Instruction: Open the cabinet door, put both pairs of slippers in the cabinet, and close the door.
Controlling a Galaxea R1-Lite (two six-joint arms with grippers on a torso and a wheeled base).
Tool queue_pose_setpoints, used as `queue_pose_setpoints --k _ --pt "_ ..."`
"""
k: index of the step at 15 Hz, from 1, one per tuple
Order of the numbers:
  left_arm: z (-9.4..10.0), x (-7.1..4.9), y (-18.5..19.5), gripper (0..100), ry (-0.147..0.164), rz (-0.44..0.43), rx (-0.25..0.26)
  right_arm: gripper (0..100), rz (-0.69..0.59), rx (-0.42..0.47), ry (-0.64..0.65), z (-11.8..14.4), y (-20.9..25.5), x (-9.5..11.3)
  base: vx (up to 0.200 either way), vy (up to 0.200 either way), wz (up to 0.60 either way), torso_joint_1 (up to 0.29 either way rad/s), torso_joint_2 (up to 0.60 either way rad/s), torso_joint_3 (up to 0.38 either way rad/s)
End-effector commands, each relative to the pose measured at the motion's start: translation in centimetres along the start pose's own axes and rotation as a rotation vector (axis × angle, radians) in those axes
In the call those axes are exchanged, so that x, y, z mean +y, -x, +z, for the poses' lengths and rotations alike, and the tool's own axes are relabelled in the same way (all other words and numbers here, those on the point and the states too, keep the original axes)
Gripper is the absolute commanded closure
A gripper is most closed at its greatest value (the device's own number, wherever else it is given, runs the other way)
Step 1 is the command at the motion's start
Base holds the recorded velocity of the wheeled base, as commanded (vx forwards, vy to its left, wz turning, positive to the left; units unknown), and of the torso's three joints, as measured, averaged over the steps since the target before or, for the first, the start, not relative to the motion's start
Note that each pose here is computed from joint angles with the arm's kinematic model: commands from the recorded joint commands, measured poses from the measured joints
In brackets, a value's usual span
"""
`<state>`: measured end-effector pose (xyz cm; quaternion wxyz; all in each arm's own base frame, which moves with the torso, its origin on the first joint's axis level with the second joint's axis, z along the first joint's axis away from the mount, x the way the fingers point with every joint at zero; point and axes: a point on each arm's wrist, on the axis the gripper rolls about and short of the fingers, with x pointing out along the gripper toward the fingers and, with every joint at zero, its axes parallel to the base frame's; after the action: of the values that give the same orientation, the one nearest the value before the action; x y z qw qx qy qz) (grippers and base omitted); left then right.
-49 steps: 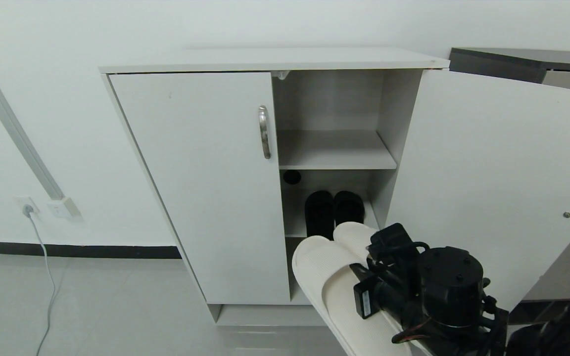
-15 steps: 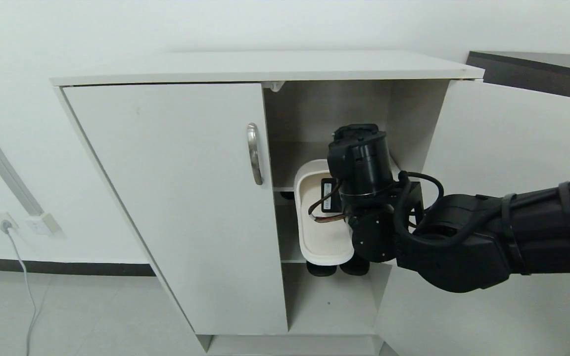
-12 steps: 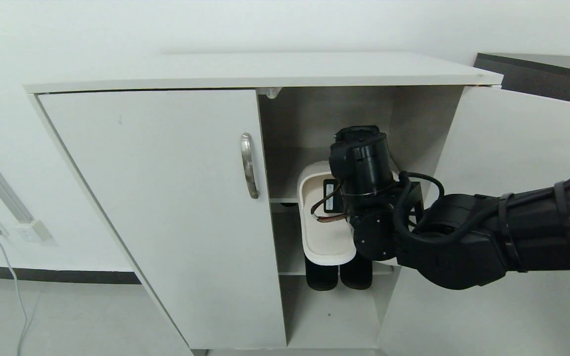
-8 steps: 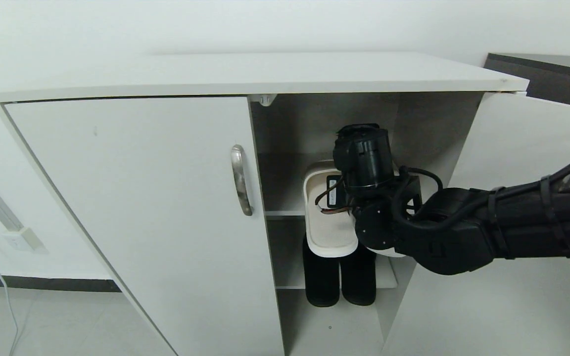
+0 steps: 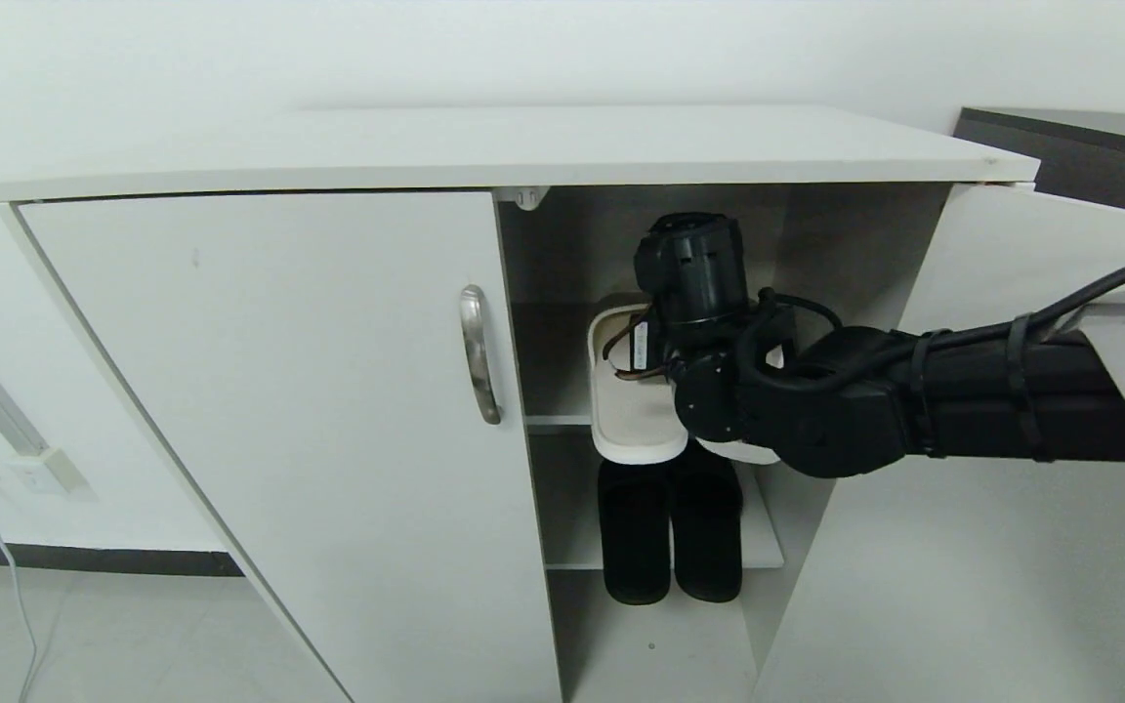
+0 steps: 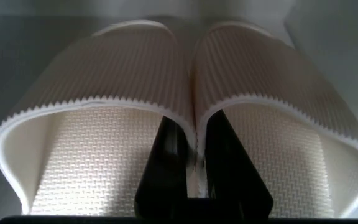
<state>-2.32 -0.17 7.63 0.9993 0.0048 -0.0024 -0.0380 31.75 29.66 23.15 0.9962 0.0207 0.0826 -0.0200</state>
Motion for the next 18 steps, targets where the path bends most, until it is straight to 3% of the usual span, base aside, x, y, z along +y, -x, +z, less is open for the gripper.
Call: queue_pose_setpoints --k 1,18 --pt "0.0 0.0 0.0 100 -0.001 0.001 0.001 100 -0.016 -0.008 -0.011 -0.1 -1.5 0.5 0.000 0.000 0.00 0.000 0.00 0.000" --pt "0.0 0.0 0.0 100 0.000 0.002 0.001 100 -0.035 0.025 0.017 -0.5 -3.9 1.2 0.000 0.000 0.00 0.000 0.00 0.000"
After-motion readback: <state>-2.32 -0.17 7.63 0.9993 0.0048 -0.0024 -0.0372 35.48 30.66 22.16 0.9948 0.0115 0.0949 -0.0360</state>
